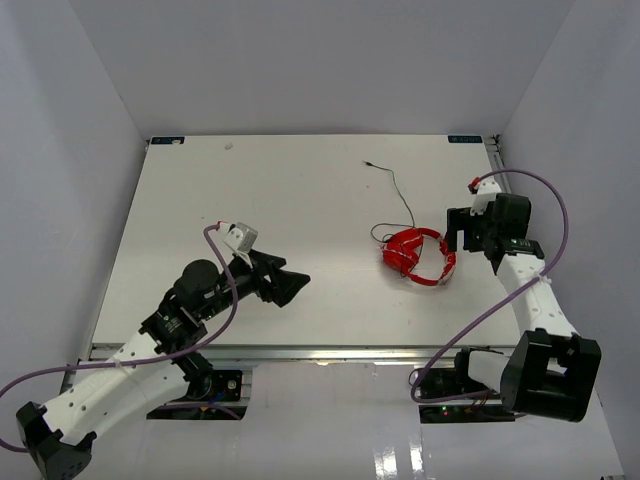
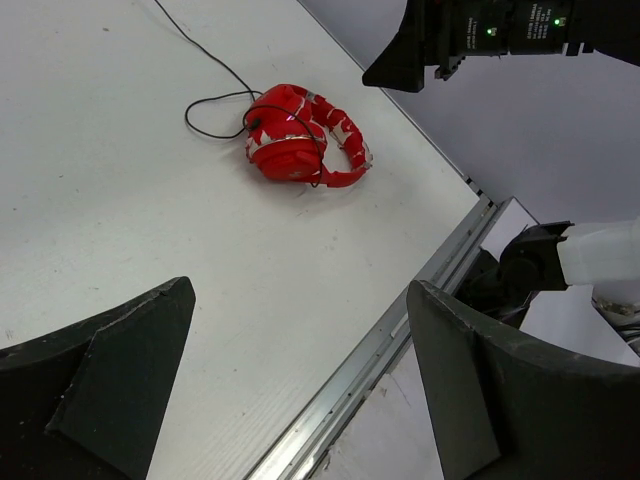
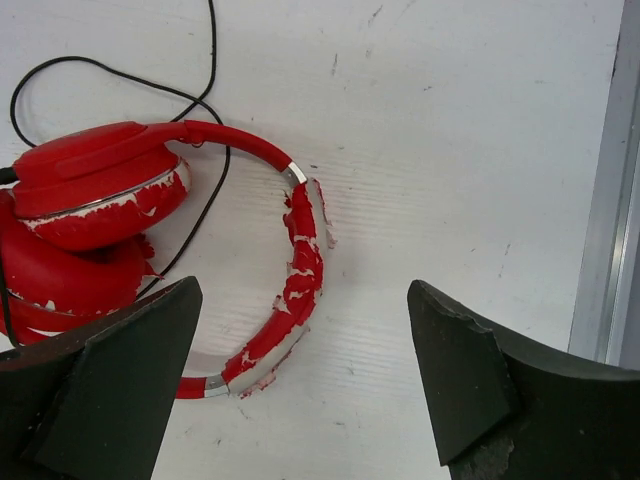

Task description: Wrap the headphones

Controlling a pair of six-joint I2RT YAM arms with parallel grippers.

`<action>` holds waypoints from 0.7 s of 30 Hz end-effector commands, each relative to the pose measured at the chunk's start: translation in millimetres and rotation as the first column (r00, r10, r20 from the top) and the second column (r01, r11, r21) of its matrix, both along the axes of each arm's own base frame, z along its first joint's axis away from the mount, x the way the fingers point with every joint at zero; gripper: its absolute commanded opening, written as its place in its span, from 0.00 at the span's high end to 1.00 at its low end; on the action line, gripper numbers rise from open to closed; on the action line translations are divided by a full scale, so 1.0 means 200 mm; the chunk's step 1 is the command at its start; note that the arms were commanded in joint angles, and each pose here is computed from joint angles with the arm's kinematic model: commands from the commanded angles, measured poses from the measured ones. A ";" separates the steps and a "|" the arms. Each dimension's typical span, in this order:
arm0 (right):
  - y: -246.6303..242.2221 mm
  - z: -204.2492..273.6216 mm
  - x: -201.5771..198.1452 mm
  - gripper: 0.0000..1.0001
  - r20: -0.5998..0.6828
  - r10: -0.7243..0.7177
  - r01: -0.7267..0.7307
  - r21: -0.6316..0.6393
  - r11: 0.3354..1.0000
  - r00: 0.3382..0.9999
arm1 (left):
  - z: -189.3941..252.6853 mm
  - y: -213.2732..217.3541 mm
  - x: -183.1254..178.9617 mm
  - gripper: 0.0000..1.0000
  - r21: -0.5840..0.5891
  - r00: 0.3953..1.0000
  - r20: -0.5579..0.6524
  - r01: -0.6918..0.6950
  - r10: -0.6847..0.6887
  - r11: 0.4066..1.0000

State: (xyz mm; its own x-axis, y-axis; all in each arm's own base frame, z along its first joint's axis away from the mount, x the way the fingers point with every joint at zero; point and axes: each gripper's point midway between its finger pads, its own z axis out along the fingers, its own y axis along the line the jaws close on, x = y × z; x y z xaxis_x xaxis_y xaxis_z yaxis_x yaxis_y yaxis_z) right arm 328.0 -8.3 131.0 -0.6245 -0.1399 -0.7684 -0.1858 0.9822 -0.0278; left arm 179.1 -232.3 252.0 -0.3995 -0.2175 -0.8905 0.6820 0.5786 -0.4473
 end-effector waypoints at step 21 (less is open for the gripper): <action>0.07 -0.48 0.12 0.21 -0.299 0.132 -0.104 0.110 0.989 0.945 | -0.01 0.01 -0.02 0.02 -0.017 1.000 0.015 0.010 -0.009 1.000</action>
